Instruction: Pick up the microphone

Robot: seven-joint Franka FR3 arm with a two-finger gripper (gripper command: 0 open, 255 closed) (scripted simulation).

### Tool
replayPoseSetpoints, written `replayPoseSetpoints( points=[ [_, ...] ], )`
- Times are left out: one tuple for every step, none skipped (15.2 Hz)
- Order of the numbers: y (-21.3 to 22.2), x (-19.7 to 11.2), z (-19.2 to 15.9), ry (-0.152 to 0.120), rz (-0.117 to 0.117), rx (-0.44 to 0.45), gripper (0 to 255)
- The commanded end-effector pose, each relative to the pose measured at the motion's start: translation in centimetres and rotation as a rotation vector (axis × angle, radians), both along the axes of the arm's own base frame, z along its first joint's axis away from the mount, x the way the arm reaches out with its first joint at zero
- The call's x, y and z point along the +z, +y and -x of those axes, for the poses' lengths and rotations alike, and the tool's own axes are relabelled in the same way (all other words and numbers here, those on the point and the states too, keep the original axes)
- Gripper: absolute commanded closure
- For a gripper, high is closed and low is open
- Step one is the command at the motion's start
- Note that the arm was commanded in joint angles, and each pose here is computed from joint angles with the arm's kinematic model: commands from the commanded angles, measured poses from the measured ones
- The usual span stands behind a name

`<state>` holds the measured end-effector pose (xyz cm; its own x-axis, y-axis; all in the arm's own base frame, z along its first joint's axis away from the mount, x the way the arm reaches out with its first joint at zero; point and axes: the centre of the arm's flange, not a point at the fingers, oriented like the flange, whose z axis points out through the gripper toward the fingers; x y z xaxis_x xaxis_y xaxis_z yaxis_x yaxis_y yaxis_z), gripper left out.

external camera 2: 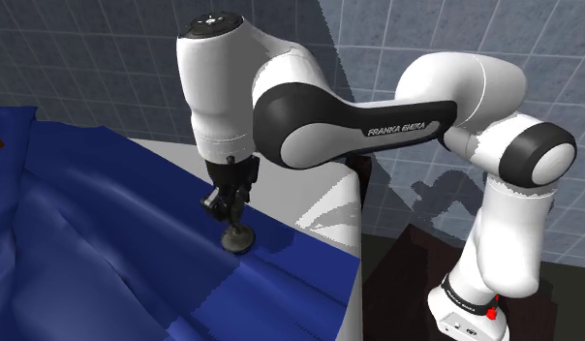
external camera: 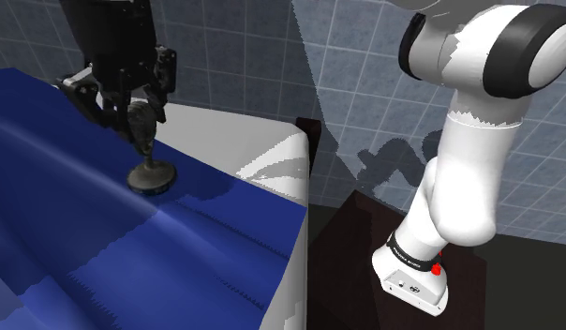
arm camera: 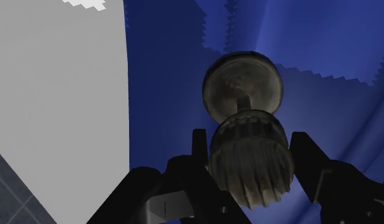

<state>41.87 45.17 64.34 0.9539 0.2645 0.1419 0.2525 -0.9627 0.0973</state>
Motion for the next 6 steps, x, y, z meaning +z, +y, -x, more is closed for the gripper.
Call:
replayPoseSetpoints(
  points=[
    [-0.1,1.1,0.0,0.0,0.0,0.0,255],
    [-0.1,1.6,0.0,0.0,0.0,0.0,255],
    [-0.1,2.2,0.0,0.0,0.0,0.0,255],
    [-0.1,2.7,0.0,0.0,0.0,0.0,255],
    [-0.1,2.8,0.0,0.0,0.0,0.0,255],
    [-0.1,2.8,0.0,0.0,0.0,0.0,255]
  ],
)
